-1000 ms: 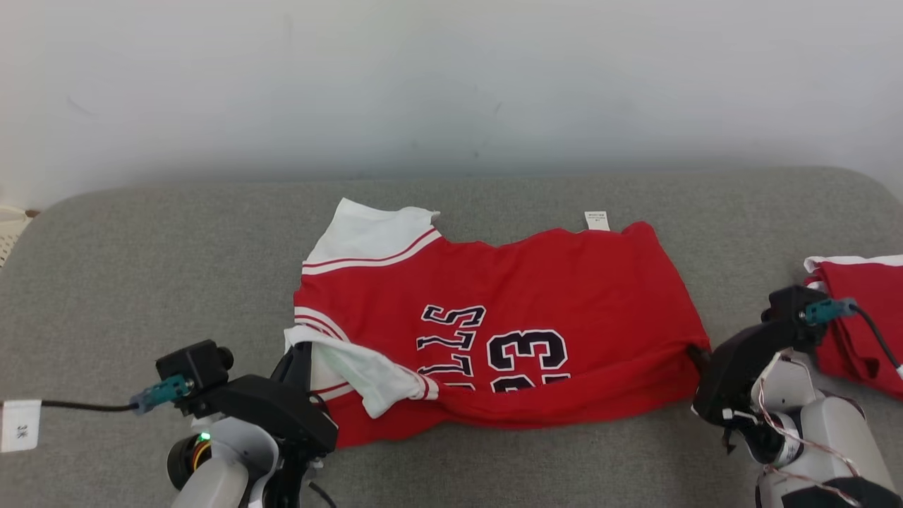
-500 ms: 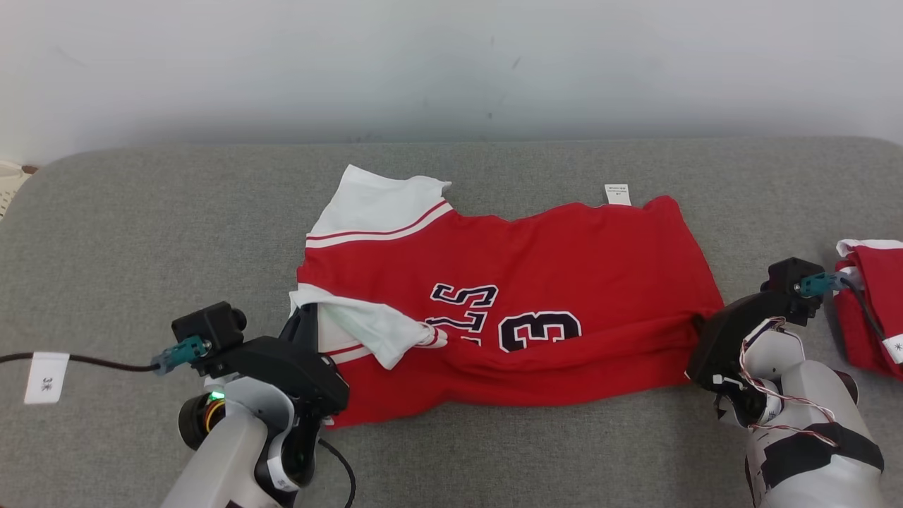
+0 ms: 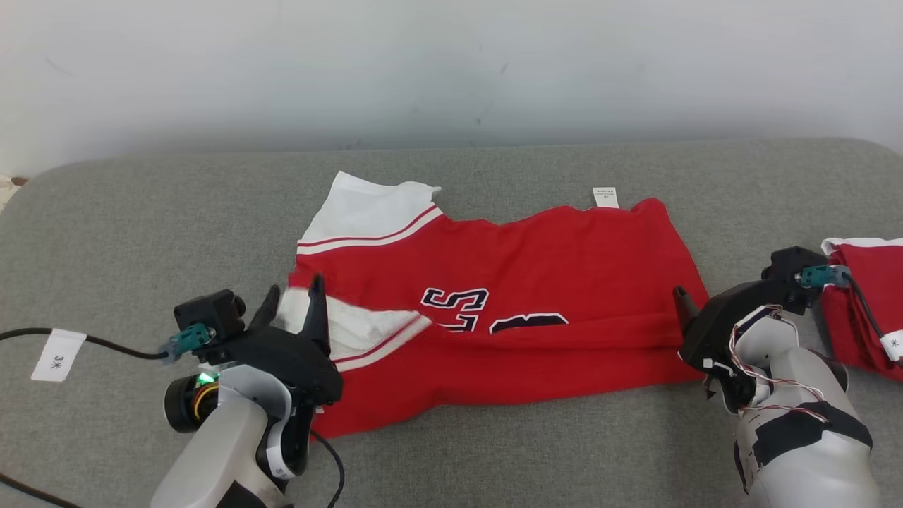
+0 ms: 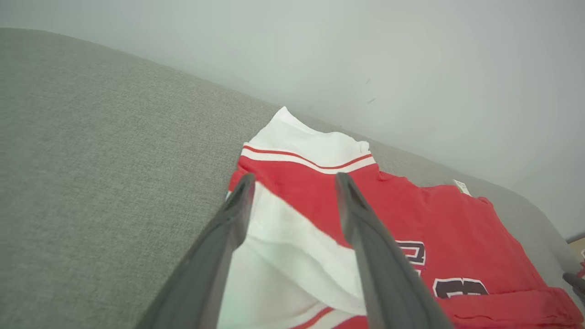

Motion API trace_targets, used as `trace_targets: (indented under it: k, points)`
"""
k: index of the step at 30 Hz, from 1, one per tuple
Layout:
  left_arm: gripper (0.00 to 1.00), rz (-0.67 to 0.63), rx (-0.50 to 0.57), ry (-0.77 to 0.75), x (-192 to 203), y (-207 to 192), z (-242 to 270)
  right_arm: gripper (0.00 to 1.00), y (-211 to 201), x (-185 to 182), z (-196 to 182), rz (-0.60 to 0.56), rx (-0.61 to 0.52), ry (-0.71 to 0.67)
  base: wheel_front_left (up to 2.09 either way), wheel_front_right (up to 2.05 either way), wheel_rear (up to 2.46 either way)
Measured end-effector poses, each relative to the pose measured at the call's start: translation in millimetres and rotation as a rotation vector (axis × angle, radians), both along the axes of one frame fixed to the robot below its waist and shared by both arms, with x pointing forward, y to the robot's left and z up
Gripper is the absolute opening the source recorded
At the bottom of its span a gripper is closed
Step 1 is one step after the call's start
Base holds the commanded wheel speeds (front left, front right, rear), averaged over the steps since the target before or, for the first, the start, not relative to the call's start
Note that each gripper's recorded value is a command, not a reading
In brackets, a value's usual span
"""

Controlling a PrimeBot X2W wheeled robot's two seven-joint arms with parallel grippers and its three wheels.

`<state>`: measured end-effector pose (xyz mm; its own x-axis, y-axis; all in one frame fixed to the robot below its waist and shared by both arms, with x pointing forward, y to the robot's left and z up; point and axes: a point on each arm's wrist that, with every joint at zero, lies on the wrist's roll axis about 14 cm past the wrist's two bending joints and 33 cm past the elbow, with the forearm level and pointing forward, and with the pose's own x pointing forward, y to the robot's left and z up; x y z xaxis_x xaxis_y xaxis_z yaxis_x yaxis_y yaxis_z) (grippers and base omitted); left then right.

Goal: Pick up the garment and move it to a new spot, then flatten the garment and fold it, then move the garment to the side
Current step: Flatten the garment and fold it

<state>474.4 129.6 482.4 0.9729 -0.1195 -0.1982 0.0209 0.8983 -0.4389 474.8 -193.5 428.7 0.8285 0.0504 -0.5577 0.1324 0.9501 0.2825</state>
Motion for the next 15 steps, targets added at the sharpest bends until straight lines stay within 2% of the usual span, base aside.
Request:
trace_targets:
  k: [6, 10, 15]
  points:
    - [1.00, 0.013, 0.107, -0.041, -10.6, 15.4, -1.9, 1.00, 9.0, -4.7, 3.5, 0.015, 0.030, -0.006, 0.00, 0.00, 0.00]
    - [1.00, -0.032, 0.233, 0.091, -51.6, 24.7, -49.8, 1.00, 3.2, -31.9, -19.9, 0.035, -0.014, 0.085, 0.00, 0.00, 0.00]
    - [1.00, -0.090, 0.286, 0.152, -70.3, 19.9, -66.1, 1.00, -11.4, -39.1, -24.4, 0.023, -0.059, 0.117, 0.00, 0.00, 0.00]
